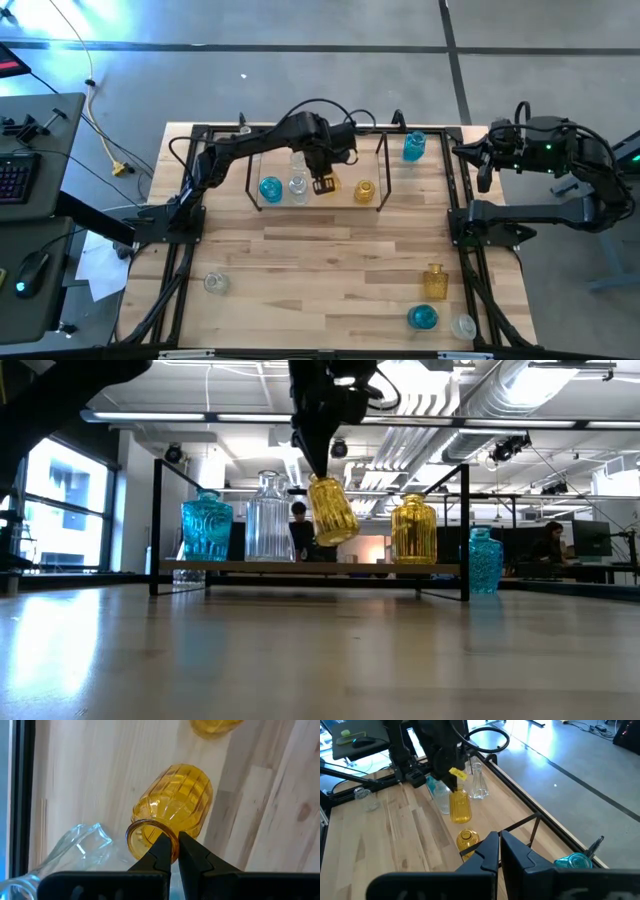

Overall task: Sort vases onto shelf
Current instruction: Put the yellow vase on the shelf aligned with the other yellow vase

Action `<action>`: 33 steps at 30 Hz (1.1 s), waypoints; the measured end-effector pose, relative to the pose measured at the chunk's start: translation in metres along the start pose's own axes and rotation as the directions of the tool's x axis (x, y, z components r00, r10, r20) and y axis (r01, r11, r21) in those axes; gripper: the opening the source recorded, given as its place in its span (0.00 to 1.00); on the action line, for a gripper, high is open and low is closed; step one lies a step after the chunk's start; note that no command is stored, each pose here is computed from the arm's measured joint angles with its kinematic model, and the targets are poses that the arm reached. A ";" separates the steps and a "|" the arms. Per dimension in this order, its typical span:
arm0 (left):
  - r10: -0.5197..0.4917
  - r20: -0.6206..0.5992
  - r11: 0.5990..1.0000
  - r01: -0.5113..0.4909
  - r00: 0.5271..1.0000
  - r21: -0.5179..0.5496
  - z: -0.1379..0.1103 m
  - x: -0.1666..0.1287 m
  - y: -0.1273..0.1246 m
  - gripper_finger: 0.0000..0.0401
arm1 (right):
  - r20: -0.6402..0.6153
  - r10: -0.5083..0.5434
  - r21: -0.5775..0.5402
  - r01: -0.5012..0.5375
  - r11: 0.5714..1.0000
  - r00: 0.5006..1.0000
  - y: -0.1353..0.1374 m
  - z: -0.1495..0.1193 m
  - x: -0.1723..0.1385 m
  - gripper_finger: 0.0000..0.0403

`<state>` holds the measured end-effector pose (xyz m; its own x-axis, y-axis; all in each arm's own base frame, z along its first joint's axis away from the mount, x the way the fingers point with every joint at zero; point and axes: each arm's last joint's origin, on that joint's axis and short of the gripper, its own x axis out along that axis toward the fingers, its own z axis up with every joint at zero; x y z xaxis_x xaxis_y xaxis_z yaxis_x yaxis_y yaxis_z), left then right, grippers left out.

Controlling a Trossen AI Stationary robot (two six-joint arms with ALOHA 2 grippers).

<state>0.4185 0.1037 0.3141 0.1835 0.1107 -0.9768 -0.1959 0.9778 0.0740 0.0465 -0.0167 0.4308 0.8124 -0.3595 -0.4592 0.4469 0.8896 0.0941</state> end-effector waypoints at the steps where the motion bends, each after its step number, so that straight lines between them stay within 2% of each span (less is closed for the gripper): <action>1: 0.000 0.005 1.000 0.000 1.000 0.004 0.001 0.000 -0.001 0.02 | 0.000 0.000 0.000 0.000 1.000 1.000 0.000 0.000 0.000 0.00; 11: 0.001 0.006 0.998 -0.002 1.000 0.061 0.003 0.003 -0.005 0.02 | 0.000 0.000 0.003 0.000 1.000 1.000 0.000 0.000 0.000 0.00; 16: -0.007 -0.002 0.998 0.007 1.000 0.068 0.007 0.014 -0.007 0.02 | 0.000 0.000 0.003 0.000 1.000 1.000 0.000 0.000 0.000 0.00; 26: -0.029 0.031 0.997 0.027 0.999 0.071 0.011 0.015 -0.009 0.02 | -0.001 0.005 0.000 -0.005 1.000 1.000 0.000 0.000 0.000 0.00; 33: -0.032 -0.013 0.997 0.033 0.999 0.076 0.011 0.026 -0.012 0.02 | -0.002 0.007 -0.001 -0.007 1.000 1.000 0.000 0.000 0.000 0.00</action>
<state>0.4366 0.0971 0.2898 0.1774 0.0775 -0.9811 -0.1156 0.9916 0.0574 0.0466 -0.0165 0.4307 0.8148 -0.3529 -0.4600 0.4407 0.8925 0.0960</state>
